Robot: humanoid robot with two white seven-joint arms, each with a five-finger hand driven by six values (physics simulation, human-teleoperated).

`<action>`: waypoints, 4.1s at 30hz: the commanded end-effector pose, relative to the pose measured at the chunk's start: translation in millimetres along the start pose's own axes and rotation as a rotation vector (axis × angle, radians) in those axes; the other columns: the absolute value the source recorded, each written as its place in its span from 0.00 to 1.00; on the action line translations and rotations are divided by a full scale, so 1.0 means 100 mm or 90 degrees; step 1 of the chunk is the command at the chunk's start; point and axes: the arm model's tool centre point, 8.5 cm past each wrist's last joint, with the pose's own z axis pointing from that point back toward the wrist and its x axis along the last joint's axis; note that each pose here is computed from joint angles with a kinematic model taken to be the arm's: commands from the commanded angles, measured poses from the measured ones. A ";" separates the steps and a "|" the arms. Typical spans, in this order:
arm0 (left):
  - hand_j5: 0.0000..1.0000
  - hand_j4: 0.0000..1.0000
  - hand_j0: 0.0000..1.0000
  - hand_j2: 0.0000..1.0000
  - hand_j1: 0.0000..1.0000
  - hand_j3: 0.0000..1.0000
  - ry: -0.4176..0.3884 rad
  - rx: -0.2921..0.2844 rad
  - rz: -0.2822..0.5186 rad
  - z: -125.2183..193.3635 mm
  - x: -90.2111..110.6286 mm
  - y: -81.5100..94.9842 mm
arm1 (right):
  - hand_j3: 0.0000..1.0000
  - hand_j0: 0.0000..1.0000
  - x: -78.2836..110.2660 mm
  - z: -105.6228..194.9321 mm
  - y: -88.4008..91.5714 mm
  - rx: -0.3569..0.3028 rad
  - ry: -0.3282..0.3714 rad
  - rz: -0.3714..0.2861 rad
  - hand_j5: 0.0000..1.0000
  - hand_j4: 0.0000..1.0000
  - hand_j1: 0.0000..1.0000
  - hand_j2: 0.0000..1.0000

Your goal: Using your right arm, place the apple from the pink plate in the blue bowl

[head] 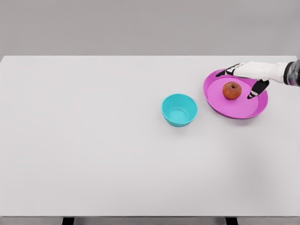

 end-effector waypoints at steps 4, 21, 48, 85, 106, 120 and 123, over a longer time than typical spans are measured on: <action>1.00 1.00 1.00 1.00 1.00 1.00 0.000 0.000 0.000 0.00 0.00 0.00 | 1.00 1.00 -0.05 -0.05 0.07 0.005 0.007 -0.021 1.00 1.00 1.00 1.00; 1.00 1.00 1.00 1.00 1.00 1.00 0.000 0.000 0.000 0.00 0.00 0.00 | 1.00 1.00 -0.11 -0.19 0.15 0.039 0.021 -0.039 1.00 1.00 1.00 1.00; 1.00 1.00 1.00 1.00 1.00 1.00 0.000 0.000 0.000 0.00 0.00 0.00 | 0.64 0.64 -0.05 -0.36 0.20 0.058 0.017 -0.043 0.64 0.64 0.64 0.64; 1.00 1.00 1.00 1.00 1.00 1.00 0.000 0.000 0.000 0.00 0.00 0.00 | 0.55 0.55 0.50 -0.39 -0.38 -0.004 -0.074 0.070 0.55 0.55 0.55 0.55; 1.00 1.00 1.00 1.00 1.00 1.00 0.000 0.000 0.000 0.00 0.00 0.00 | 0.56 0.56 1.34 -0.60 -0.23 0.002 -0.215 0.156 0.56 0.56 0.56 0.56; 1.00 1.00 1.00 1.00 1.00 1.00 0.000 0.000 0.000 0.00 0.00 0.00 | 0.59 0.59 1.53 -0.67 -0.17 0.016 -0.245 0.175 0.59 0.59 0.59 0.59; 1.00 1.00 1.00 1.00 1.00 1.00 0.000 0.000 0.000 0.00 0.00 0.00 | 1.00 1.00 1.53 -0.67 -0.17 0.015 -0.245 0.175 1.00 1.00 1.00 1.00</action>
